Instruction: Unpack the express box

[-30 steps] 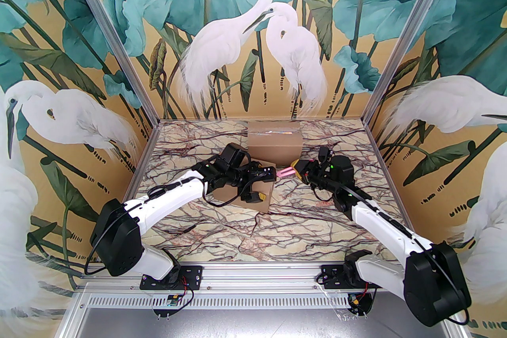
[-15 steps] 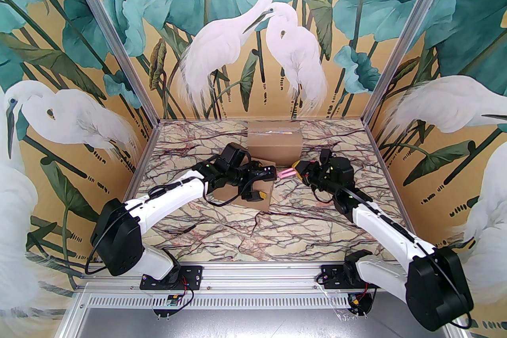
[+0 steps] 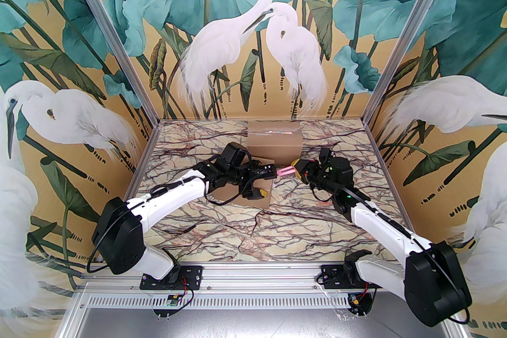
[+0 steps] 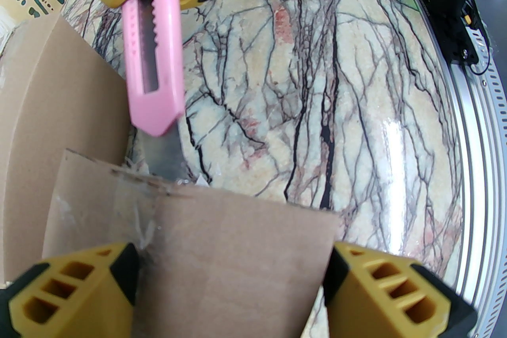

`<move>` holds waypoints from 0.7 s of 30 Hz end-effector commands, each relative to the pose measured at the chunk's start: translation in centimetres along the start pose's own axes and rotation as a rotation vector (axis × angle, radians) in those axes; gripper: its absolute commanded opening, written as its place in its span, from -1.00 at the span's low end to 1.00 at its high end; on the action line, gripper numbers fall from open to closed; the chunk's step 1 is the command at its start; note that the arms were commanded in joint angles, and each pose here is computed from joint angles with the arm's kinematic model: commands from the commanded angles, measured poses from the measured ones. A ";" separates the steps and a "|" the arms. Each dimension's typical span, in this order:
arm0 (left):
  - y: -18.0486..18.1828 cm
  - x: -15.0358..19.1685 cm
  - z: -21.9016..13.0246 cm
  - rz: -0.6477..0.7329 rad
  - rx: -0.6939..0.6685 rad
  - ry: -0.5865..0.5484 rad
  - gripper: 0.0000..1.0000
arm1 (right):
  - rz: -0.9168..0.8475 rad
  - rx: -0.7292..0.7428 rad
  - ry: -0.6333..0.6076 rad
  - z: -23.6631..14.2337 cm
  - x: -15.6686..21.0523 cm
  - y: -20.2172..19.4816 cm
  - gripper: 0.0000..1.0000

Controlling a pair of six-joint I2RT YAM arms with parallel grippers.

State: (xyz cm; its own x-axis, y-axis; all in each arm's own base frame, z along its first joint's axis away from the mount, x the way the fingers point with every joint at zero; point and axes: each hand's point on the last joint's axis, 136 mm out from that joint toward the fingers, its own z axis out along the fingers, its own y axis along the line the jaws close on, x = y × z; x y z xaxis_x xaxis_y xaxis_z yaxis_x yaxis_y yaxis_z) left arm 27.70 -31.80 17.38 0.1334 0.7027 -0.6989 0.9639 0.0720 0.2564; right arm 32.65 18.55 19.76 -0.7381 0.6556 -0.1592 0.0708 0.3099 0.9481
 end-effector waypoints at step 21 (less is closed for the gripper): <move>6.0 0.9 0.1 -0.135 -0.210 0.046 0.57 | 0.045 -0.081 0.246 0.8 5.2 0.3 -1.00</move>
State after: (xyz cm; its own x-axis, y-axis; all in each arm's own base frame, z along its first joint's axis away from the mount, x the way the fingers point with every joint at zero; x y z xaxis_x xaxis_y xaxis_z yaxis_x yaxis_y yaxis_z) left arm 29.65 -31.67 17.53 0.0460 0.7079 -0.7048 0.9523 0.1819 0.2449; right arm 33.16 19.48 19.07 -0.7421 0.6610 -0.1111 0.0702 0.2416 0.9678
